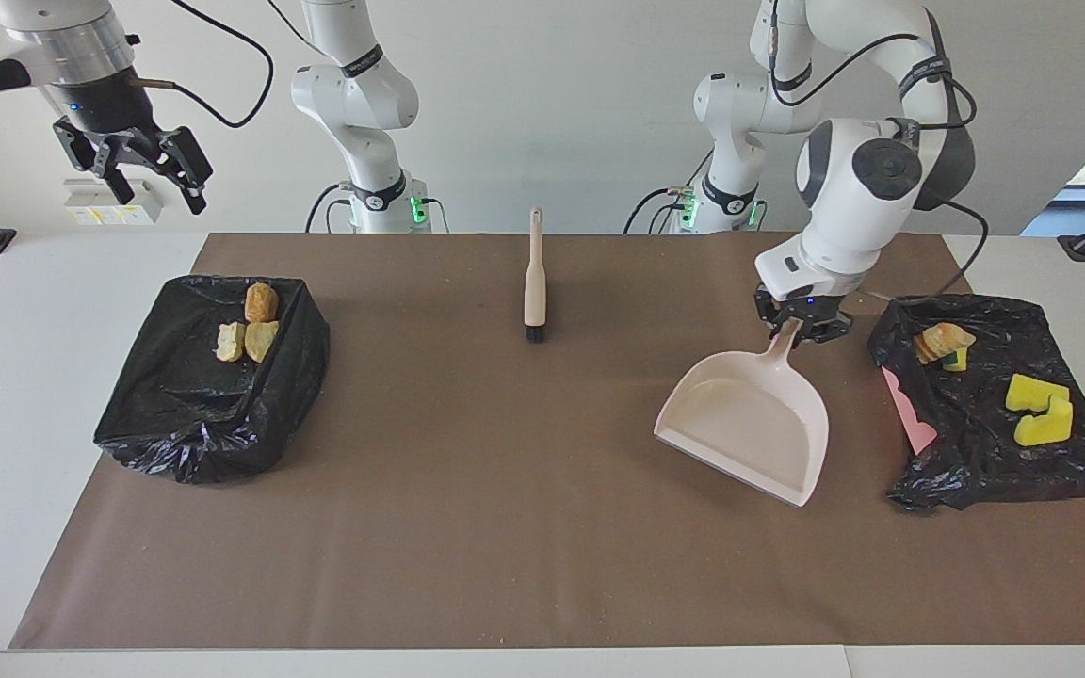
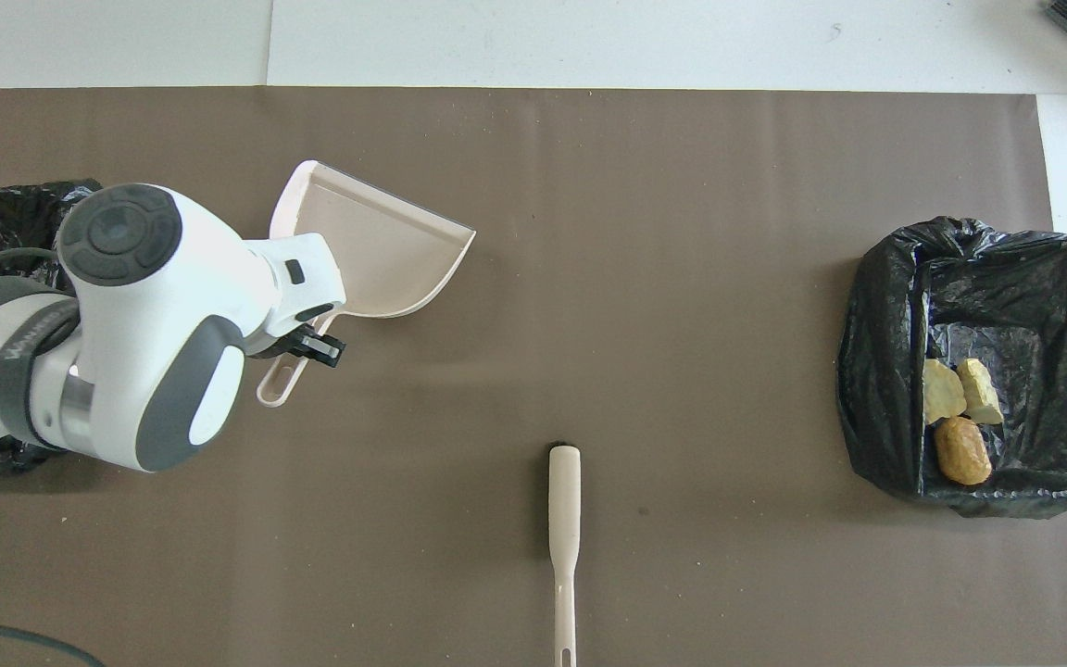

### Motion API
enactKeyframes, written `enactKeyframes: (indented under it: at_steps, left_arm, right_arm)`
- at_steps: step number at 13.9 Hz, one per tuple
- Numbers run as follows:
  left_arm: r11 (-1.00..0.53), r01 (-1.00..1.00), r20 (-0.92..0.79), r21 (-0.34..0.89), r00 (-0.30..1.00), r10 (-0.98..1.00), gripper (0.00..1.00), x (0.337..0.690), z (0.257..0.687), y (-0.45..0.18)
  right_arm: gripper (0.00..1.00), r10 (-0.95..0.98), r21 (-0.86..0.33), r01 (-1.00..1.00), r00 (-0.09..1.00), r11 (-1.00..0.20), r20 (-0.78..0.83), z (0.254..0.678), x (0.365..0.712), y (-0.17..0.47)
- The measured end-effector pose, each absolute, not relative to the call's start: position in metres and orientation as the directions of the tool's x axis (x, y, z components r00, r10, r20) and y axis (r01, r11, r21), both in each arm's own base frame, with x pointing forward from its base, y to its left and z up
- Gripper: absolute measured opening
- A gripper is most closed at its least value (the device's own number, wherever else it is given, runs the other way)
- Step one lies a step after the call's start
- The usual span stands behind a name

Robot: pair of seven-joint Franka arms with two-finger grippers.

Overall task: Sweep and dump trash in bin
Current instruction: 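Bring the empty dustpan back to the table center with the left gripper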

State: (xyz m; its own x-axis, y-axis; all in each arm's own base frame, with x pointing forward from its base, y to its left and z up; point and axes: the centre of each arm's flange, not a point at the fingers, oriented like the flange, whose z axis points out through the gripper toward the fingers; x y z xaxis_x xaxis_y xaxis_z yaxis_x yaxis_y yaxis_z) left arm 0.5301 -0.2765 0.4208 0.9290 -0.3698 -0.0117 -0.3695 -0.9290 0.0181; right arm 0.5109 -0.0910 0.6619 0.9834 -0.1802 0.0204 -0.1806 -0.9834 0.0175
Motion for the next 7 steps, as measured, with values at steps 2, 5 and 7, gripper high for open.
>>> enactKeyframes:
  at_steps: [2, 5, 7]
  left_arm:
    - [-0.957, -0.286, -0.012, 0.039, 0.958, -0.287, 0.31, 0.533, 0.414, -0.292]
    - [-0.974, -0.22, 0.007, 0.057, 0.975, -0.22, 0.31, 0.538, 0.414, -0.337]
    - [-0.975, -0.214, 0.012, 0.061, 0.977, -0.214, 0.31, 0.536, 0.41, -0.371]
  right_arm:
    - [1.0, -0.173, 0.017, -0.173, 0.985, -0.985, 0.019, 0.655, 0.514, -0.087]
    - [1.0, -0.167, 0.017, -0.167, 0.986, -0.986, 0.018, 0.65, 0.515, -0.084]
    - [1.0, -0.153, 0.017, -0.153, 0.988, -0.988, 0.018, 0.649, 0.516, -0.077]
